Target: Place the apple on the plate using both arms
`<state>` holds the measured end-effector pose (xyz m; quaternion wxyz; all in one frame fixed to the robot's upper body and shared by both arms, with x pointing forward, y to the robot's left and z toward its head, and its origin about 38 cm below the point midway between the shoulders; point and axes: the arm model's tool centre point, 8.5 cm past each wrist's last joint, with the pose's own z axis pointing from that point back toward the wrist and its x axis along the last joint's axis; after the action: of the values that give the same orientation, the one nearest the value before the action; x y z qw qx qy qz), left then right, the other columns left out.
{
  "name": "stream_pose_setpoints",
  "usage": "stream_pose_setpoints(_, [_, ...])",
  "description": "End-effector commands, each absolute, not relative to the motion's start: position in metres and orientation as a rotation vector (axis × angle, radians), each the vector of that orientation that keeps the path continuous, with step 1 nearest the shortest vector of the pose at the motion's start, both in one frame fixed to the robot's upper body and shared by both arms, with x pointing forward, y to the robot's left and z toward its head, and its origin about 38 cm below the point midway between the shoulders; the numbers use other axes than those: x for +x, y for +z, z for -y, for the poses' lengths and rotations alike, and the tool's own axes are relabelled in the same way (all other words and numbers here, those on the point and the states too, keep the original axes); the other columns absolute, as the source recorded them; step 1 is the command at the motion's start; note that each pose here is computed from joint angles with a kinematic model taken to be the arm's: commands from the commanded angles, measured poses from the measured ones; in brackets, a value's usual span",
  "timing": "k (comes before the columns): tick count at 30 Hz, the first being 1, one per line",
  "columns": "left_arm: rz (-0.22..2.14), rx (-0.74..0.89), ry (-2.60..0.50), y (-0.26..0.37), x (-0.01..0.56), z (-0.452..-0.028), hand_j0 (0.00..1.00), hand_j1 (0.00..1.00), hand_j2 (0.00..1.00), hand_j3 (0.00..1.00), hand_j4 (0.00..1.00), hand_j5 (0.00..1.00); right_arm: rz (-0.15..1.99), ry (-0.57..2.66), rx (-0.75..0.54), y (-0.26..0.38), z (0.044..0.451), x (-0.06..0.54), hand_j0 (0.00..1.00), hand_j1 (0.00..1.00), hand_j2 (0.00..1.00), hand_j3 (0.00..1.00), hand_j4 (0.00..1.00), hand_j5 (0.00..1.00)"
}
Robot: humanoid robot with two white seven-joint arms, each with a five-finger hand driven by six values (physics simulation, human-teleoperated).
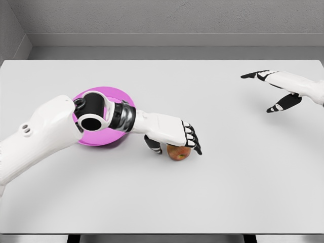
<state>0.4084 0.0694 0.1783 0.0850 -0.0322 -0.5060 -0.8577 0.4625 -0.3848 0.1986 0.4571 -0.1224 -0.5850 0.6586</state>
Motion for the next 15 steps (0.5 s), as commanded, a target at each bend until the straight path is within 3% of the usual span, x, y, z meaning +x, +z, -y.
stream_pose_setpoints(1, [1.493, -0.095, -2.543, 0.1732, 0.4137, -0.0667, 0.93, 0.93, 0.93, 0.93, 0.93, 0.93, 1.447, 1.617, -0.299, 0.1996, 0.3848, 0.4625, 1.00, 1.00, 1.00, 1.00, 1.00, 1.00])
stream_pose_setpoints(15, [1.471, -0.098, -2.548, 0.1666, 0.4160, -0.0620, 0.93, 0.93, 0.93, 0.93, 0.93, 0.93, 1.464, 1.631, -0.298, 0.2038, 0.3794, 0.4621, 1.00, 1.00, 1.00, 1.00, 1.00, 1.00])
